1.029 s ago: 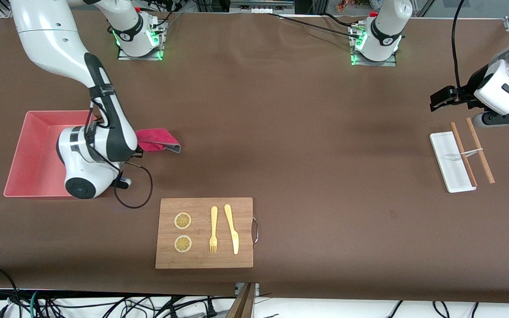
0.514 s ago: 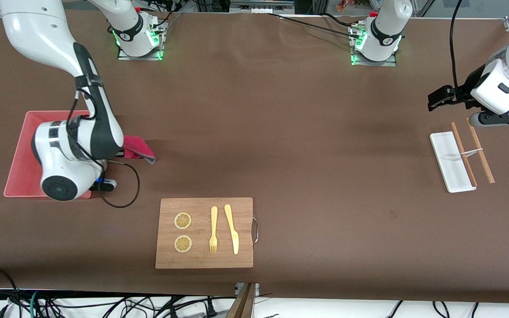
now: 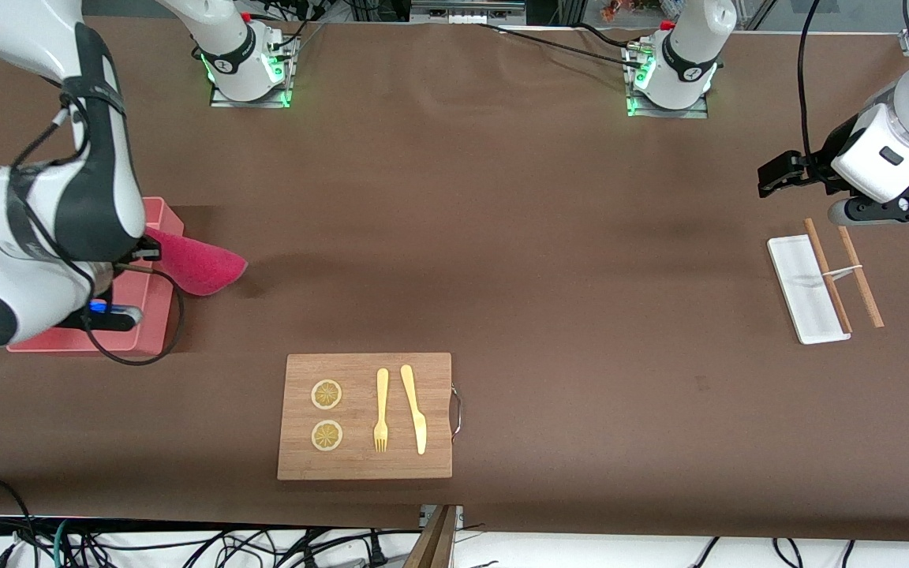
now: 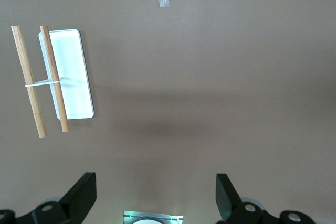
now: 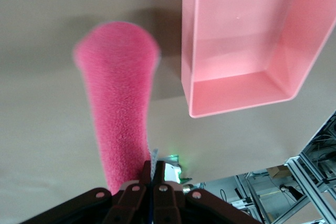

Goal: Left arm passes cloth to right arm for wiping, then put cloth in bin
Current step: 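Carry the cloth with the right gripper over the pink bin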

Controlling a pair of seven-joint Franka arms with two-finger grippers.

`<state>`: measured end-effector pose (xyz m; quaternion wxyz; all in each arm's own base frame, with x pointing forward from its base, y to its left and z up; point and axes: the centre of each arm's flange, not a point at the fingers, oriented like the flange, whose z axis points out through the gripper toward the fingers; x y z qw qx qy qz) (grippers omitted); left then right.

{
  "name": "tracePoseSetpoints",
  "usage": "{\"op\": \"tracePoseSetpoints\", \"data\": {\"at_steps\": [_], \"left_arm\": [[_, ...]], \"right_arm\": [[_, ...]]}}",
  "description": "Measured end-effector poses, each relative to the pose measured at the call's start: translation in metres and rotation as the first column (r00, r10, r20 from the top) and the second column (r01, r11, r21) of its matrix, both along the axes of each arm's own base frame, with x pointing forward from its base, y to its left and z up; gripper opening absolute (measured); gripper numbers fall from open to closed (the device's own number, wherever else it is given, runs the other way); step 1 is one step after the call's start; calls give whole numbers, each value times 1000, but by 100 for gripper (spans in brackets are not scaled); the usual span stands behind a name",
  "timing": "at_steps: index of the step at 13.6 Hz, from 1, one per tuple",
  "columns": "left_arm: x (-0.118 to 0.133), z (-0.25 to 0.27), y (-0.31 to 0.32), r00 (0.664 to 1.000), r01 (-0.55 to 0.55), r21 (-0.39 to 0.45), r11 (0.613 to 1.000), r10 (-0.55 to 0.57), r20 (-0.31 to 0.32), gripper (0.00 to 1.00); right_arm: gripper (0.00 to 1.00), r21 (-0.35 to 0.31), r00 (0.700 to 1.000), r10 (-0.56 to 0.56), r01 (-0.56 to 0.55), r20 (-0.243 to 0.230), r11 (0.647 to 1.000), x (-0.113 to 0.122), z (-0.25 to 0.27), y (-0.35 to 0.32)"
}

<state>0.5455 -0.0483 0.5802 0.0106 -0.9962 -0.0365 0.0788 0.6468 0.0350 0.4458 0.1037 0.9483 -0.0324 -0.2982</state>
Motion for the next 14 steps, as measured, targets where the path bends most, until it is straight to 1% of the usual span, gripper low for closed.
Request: {"op": "tracePoseSetpoints", "data": {"at_steps": [2,5,7,9,11,14], "left_arm": [[0,0,-3,1000,6,0,1000,-6,0,100],[-1,2,-9,1000,17,-1,1000,-17,4,100],[-1,2,-10,1000,18,-1,1000,-18,5,100],[-1,3,-10,1000,18,-1,1000,-18,6,100],[0,3,-10,1000,18,-1,1000,-18,7,100],[0,3,-10,1000,18,-1,1000,-18,7,100]], "right_arm": [[2,17,999,51,-51,5,999,-4,28,-34],[2,54,994,112,-112,6,992,-17,63,-104],[2,77,991,133,-133,0,988,-26,76,-144],[2,82,989,145,-145,-2,986,-32,82,-172],[2,80,989,148,-146,-14,986,-33,77,-184],[2,81,986,155,-150,-57,985,-24,33,-189]]}}
